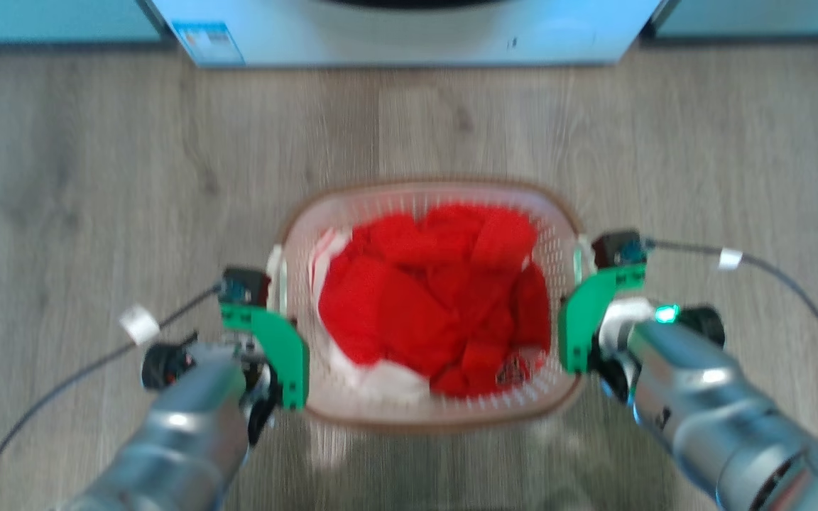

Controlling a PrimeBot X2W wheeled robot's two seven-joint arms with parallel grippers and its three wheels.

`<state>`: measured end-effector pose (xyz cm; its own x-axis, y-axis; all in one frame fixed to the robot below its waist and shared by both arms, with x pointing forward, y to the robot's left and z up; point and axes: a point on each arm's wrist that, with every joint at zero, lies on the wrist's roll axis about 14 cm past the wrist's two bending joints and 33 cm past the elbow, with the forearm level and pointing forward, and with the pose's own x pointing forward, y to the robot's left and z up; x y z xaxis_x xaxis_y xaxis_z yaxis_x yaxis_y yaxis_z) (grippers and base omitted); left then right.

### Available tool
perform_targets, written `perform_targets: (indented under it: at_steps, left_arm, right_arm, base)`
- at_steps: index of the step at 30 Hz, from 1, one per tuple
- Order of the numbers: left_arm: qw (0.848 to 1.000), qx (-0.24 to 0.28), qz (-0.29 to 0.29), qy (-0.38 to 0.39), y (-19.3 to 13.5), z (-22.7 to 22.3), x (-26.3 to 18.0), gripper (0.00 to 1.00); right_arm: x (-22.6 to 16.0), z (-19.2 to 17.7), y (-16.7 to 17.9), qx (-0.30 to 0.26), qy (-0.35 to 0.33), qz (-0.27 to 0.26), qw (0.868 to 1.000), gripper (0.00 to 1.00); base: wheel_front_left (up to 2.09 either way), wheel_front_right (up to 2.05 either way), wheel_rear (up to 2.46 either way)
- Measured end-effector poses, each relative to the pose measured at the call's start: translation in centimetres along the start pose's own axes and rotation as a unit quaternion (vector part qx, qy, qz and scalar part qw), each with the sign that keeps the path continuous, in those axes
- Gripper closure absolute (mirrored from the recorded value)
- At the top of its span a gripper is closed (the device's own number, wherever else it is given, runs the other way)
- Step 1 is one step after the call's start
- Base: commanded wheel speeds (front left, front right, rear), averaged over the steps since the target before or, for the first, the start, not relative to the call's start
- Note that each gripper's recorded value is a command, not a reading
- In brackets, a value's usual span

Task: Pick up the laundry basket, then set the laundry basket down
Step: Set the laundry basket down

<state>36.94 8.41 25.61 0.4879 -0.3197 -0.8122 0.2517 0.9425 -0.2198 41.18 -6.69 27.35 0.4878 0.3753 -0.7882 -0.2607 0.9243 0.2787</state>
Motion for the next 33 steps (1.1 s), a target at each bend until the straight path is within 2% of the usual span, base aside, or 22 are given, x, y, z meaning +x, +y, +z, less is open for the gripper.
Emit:
perform_targets:
  at_steps: [7,13,23,33]
  left_arm:
    - [1.000,0.003,0.013,-0.006,1.0,2.6,4.0,1.00]
    - [1.000,0.001,0.010,-0.005,1.3,3.5,6.9,1.00]
    - [0.999,-0.006,0.020,0.024,2.9,1.1,11.0,1.00]
    - [0.999,-0.005,0.016,0.042,3.0,-0.6,12.8,1.00]
  right_arm:
    - [3.9,2.2,-2.1,0.004,-0.010,-0.006,1.000,1.00]
    - [6.8,2.7,-3.5,0.005,-0.006,-0.008,1.000,1.00]
    - [11.7,-0.1,-4.8,0.014,0.029,-0.004,0.999,1.00]
    - [13.7,-2.4,-5.8,0.023,0.050,-0.009,0.998,1.00]
  base:
    - [0.00,0.00,0.00]
    - [0.00,0.00,0.00]
    - [0.00,0.00,0.00]
    - [0.00,0.00,0.00]
